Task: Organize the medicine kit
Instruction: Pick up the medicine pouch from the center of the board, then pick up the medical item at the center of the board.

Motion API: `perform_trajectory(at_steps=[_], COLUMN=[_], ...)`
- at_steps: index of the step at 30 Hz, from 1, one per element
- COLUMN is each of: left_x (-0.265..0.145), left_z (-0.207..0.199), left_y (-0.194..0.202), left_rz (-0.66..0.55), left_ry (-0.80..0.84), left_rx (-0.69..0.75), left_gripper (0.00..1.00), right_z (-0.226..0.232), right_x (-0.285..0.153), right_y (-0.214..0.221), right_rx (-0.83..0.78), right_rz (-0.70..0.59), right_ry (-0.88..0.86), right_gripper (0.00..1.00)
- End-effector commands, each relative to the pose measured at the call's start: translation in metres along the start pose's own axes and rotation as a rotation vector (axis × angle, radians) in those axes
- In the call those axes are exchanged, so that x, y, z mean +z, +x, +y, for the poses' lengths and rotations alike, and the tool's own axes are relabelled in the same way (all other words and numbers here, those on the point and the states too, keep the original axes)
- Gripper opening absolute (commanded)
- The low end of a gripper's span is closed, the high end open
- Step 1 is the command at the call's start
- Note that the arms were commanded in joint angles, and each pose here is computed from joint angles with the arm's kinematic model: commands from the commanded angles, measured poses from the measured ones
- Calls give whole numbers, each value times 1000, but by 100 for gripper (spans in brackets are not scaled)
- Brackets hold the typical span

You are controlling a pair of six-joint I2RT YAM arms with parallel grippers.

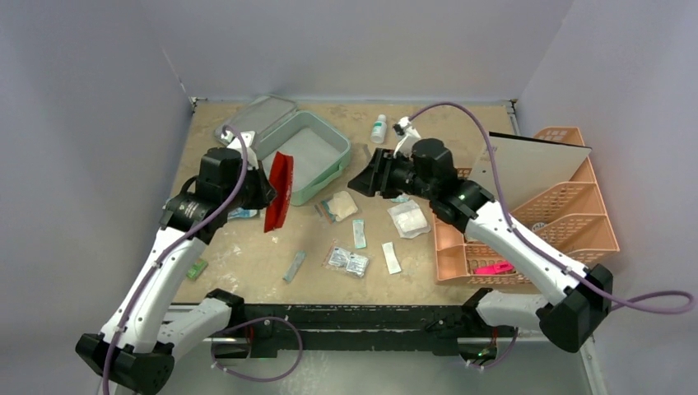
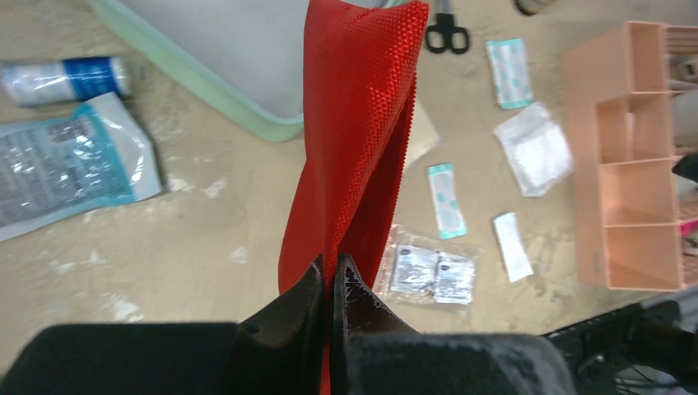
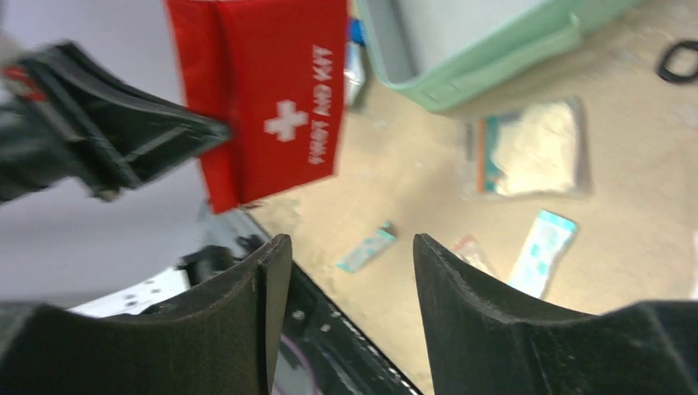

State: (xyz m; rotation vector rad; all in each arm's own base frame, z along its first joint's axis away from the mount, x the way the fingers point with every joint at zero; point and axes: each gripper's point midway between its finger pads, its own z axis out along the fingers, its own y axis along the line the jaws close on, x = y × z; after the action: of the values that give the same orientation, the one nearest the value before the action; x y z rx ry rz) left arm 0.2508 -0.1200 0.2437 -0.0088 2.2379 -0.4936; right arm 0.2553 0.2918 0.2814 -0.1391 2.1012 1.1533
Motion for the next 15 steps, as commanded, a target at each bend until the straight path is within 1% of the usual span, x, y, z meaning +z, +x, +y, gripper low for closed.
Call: perform_trajectory(at_steps=[1, 5, 8, 12, 15], left_x=[-11, -16, -20, -30, -34], left_z=[27, 41, 44, 41, 42], left_y=[-9, -3, 1, 2, 5], left_rz=[0, -6, -67, -154, -175], left_ry=[-162, -222, -212, -165, -159], left_rx=[67, 83, 77, 84, 88], left_gripper=[0, 0, 0, 0, 0], right_z=[-58, -85, -99, -107, -118], right_x=[4, 12, 22, 39, 49], right_y=[16, 36, 56, 79, 92], right_rx=[-115, -193, -246, -259, -235], right_rz=[61, 153, 231, 307, 337], right_ry=[318, 461, 546, 565, 581], right_gripper=[57, 51, 49, 42, 40])
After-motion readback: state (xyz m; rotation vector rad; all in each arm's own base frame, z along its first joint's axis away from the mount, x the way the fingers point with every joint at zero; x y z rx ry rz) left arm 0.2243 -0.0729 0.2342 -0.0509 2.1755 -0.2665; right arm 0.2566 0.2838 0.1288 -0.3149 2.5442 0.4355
